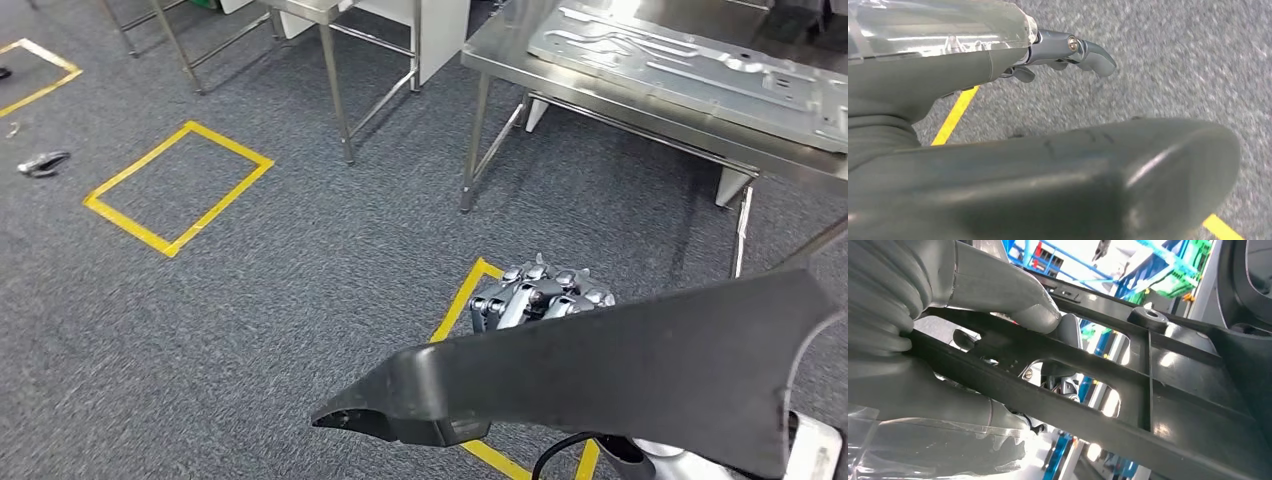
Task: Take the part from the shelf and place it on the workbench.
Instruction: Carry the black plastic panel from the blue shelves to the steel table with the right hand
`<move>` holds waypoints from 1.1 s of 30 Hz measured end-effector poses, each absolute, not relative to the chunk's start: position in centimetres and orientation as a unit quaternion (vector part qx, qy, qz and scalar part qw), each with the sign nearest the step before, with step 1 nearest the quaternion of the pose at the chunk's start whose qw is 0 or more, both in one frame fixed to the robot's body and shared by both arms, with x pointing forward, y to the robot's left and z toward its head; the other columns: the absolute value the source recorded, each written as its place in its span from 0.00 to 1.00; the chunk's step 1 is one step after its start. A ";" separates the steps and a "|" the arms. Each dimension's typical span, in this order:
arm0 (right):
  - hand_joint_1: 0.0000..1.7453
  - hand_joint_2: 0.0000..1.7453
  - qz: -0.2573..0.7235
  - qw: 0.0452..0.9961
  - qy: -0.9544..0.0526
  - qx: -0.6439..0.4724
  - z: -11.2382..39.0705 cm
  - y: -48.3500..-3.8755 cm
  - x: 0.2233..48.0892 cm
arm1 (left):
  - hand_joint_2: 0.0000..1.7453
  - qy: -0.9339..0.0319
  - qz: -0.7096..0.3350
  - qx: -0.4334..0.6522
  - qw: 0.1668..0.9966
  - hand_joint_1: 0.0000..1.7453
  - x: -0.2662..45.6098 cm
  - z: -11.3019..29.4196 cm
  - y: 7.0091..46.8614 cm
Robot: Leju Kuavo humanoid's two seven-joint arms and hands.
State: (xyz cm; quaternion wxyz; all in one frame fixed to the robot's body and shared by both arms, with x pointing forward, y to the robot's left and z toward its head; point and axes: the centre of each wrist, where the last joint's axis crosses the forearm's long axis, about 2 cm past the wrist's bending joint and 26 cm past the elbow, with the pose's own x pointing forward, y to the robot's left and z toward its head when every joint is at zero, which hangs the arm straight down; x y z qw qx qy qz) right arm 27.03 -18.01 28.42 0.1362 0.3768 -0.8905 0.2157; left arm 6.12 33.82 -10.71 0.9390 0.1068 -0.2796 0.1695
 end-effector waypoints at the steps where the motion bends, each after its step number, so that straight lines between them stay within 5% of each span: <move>1: 0.98 1.00 0.217 0.137 -0.889 0.378 28.3 -18.0 27.0 | 0.00 -0.281 0.170 0.106 0.939 0.00 6.2 -10.7 33.8; 33: 0.98 1.00 0.221 0.133 -0.883 0.393 28.1 -17.7 27.2 | 0.00 -0.278 0.177 0.100 0.939 0.00 6.2 -10.7 33.6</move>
